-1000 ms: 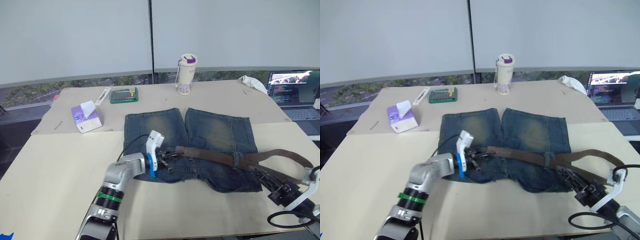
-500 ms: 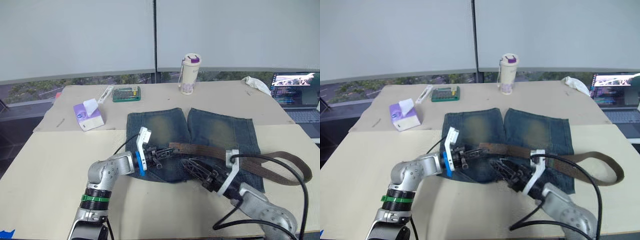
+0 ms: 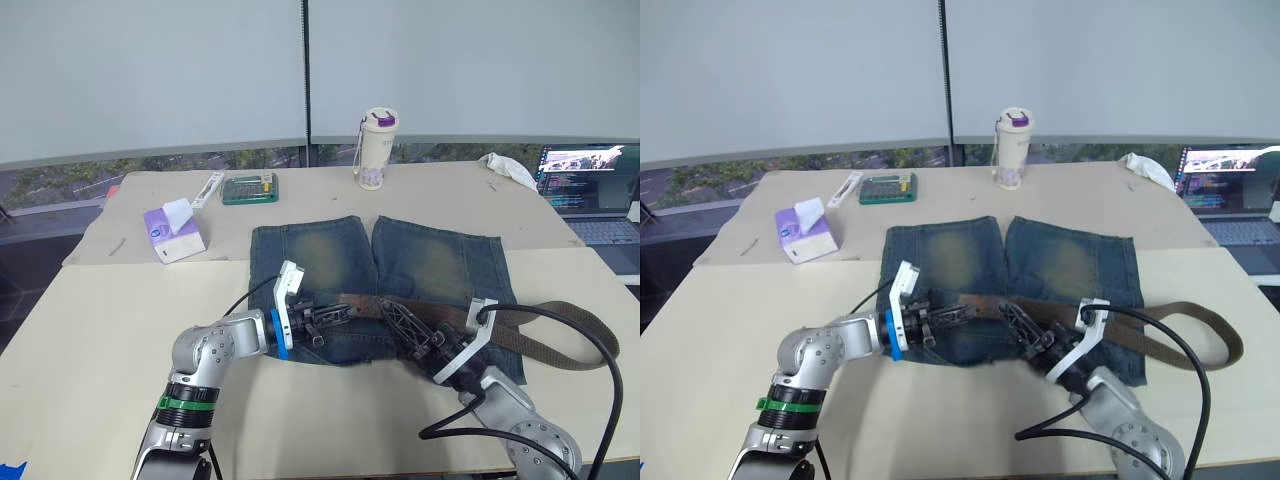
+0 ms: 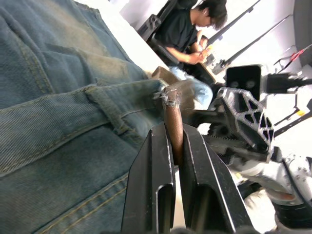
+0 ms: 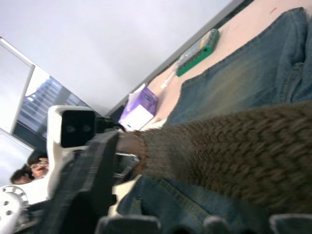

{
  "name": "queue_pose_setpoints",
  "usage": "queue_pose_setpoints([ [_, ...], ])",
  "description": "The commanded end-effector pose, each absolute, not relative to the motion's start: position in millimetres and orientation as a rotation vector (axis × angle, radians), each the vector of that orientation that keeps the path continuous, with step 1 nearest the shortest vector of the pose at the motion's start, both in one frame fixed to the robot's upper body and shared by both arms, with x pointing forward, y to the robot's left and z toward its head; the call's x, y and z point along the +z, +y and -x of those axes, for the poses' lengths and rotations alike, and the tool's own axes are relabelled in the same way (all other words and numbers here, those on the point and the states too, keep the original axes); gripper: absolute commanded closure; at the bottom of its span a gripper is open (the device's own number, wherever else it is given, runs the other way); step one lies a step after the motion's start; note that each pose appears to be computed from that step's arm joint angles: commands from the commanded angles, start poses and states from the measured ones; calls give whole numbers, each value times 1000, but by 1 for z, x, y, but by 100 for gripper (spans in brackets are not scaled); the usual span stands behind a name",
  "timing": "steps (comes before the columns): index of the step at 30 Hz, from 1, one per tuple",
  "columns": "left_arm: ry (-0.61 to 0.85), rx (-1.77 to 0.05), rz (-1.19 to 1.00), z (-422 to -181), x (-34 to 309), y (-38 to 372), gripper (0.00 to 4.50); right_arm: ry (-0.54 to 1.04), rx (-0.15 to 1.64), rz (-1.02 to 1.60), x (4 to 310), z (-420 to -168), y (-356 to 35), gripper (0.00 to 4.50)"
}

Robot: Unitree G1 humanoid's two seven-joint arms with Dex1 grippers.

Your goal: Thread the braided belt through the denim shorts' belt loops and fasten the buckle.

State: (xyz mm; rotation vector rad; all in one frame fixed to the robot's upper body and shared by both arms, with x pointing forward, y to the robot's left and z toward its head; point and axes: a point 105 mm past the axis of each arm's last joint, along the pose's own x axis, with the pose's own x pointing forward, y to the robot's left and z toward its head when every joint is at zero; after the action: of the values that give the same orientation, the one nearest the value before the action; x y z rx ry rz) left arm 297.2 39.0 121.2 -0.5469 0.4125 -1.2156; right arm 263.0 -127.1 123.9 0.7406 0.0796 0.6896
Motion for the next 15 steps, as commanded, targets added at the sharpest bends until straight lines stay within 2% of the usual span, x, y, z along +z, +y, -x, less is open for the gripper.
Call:
queue_pose_setpoints([
  [1, 365, -1251, 525, -296, 129, 34, 450, 29, 732, -725, 136, -259, -125, 261],
  [6, 357, -1245, 515, -298, 127, 32, 450, 65, 711, -728, 131, -259, -126, 423],
  [7, 357, -1244, 508, -299, 126, 32, 450, 78, 701, -725, 129, -259, -126, 443],
  [8, 356, -1242, 503, -300, 124, 31, 450, 89, 683, -718, 126, -260, -128, 443],
  [9, 356, -1241, 503, -300, 124, 31, 389, 90, 666, -712, 126, -261, -132, 450],
  [11, 352, -1250, 472, -300, 123, 32, 343, 77, 609, -696, 127, -264, -146, 450],
  [15, 245, -1234, 262, -305, 122, 35, 206, 114, 499, -666, 120, -267, -174, 450],
])
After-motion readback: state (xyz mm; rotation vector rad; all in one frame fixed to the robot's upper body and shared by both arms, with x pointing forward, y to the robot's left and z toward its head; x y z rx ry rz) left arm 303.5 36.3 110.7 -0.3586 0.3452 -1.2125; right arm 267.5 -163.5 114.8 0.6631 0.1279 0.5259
